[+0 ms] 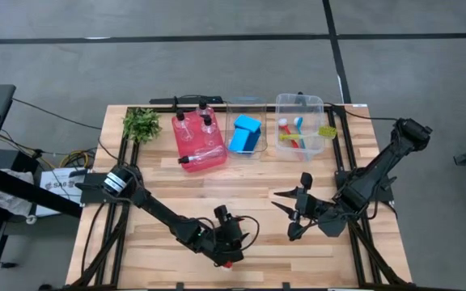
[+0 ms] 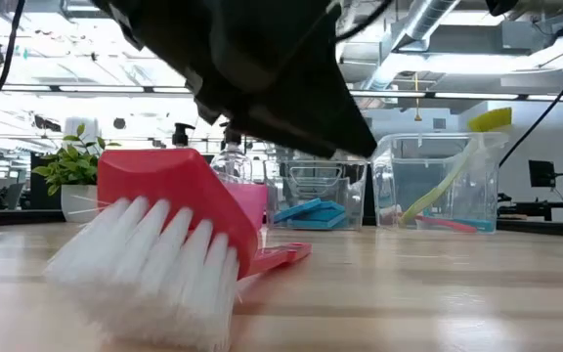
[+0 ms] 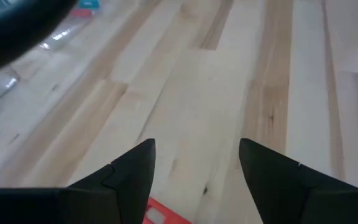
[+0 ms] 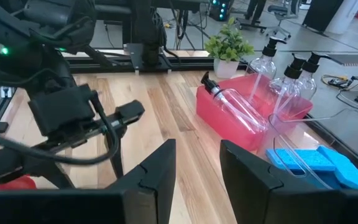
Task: Pick & Place Kitchen Sink Supplies
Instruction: Put the green dish brush into the right transparent bin
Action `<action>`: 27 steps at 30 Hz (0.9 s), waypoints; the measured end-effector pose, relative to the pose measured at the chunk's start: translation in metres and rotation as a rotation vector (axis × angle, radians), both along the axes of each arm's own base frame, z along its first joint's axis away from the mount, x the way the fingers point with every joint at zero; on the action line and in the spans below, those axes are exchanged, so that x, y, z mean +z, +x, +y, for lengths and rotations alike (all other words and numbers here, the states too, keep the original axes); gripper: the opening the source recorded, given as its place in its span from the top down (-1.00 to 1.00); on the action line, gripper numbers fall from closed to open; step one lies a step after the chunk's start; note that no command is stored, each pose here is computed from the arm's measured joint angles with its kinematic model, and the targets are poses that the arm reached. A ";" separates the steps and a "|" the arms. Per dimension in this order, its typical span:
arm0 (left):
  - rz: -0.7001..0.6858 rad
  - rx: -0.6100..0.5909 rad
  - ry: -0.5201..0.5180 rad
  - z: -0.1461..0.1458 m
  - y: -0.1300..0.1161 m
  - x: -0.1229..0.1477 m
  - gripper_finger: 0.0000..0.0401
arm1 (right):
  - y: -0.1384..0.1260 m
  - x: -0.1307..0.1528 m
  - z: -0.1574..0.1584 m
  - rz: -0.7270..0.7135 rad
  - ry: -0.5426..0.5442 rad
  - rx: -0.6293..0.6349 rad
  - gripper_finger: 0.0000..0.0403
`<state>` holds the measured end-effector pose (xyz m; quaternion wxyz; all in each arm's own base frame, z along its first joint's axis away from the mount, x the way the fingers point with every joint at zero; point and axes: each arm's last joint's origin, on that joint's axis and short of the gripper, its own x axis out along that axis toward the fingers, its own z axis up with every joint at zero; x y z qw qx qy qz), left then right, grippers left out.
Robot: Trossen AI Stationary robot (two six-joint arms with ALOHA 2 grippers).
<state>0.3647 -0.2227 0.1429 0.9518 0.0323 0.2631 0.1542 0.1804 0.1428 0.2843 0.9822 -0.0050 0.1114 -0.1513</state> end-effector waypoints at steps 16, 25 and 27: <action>0.042 0.174 -0.200 0.010 -0.028 -0.033 -0.17 | 0.000 0.000 0.000 -0.002 0.007 0.000 0.41; 0.032 0.184 -0.335 0.009 -0.032 -0.040 -0.17 | 0.000 0.000 0.000 -0.003 0.010 -0.001 0.41; 0.022 0.172 -0.359 0.008 -0.030 -0.039 -0.17 | 0.000 0.000 0.000 -0.003 0.010 -0.002 0.41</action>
